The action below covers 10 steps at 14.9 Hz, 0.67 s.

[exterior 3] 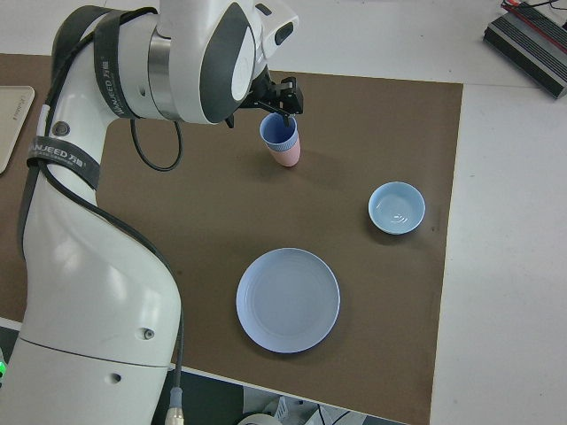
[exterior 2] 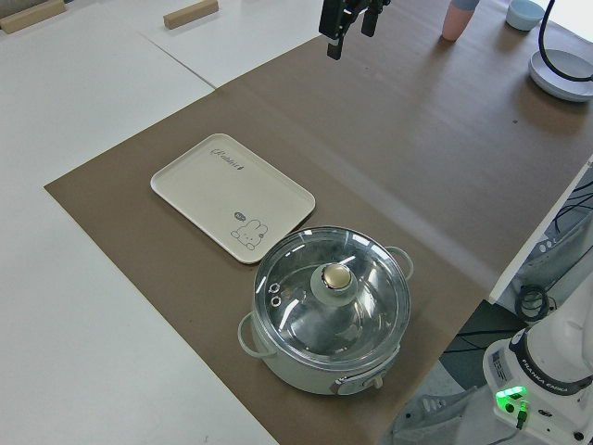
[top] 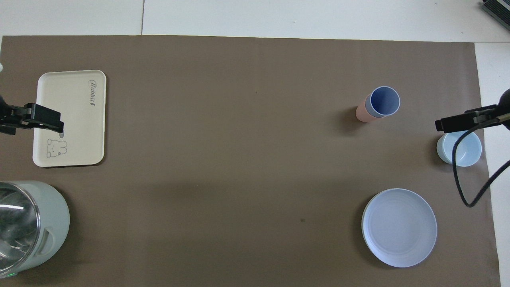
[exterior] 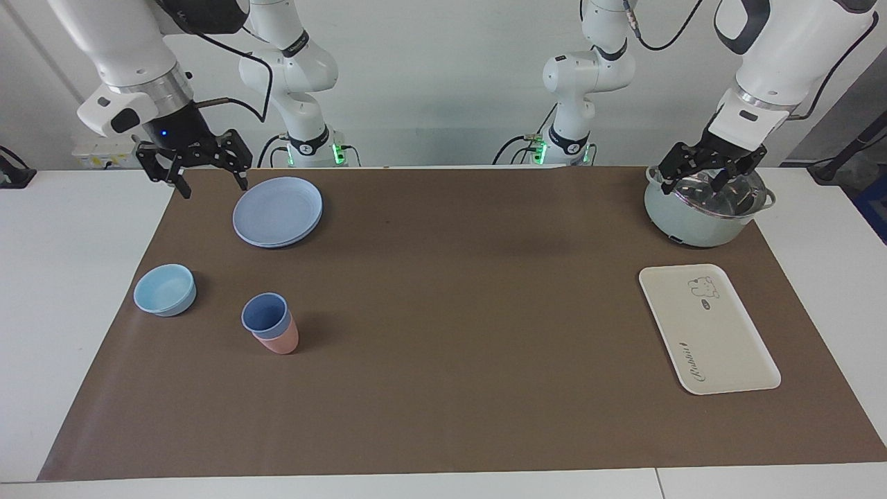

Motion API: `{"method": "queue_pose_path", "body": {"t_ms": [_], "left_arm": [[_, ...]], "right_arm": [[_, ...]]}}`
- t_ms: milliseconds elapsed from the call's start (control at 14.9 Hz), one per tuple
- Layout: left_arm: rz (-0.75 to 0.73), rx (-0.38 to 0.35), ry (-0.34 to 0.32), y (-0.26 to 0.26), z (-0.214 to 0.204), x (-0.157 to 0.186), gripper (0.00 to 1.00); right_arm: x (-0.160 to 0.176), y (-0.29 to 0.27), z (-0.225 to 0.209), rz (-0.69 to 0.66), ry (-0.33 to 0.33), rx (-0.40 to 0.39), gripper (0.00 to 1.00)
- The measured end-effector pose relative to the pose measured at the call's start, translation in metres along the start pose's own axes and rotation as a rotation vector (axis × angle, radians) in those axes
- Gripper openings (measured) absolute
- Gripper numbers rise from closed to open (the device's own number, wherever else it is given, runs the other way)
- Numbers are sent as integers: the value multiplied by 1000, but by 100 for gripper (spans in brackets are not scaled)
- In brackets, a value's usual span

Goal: Place cup on tray
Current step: 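Move the right gripper toward the nested pink and blue cups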

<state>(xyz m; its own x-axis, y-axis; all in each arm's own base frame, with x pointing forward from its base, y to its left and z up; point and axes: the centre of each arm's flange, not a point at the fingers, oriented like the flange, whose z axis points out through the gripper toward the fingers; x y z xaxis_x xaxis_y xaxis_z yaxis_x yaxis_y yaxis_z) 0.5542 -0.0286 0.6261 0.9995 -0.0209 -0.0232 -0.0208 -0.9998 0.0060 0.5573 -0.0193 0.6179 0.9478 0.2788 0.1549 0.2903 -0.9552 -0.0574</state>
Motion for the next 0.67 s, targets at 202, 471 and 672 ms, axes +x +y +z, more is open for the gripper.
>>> {"method": "queue_pose_path", "body": {"t_ms": [202, 471, 672], "left_arm": [[0, 0, 0, 0, 0, 0, 100], [0, 0, 0, 0, 0, 0, 100], [0, 0, 0, 0, 0, 0, 100]], "right_arm": [[-15, 48, 43, -225, 158, 82, 100], [-32, 103, 106, -468, 349, 212, 100], [-34, 133, 163, -533, 470, 299, 100]]}}
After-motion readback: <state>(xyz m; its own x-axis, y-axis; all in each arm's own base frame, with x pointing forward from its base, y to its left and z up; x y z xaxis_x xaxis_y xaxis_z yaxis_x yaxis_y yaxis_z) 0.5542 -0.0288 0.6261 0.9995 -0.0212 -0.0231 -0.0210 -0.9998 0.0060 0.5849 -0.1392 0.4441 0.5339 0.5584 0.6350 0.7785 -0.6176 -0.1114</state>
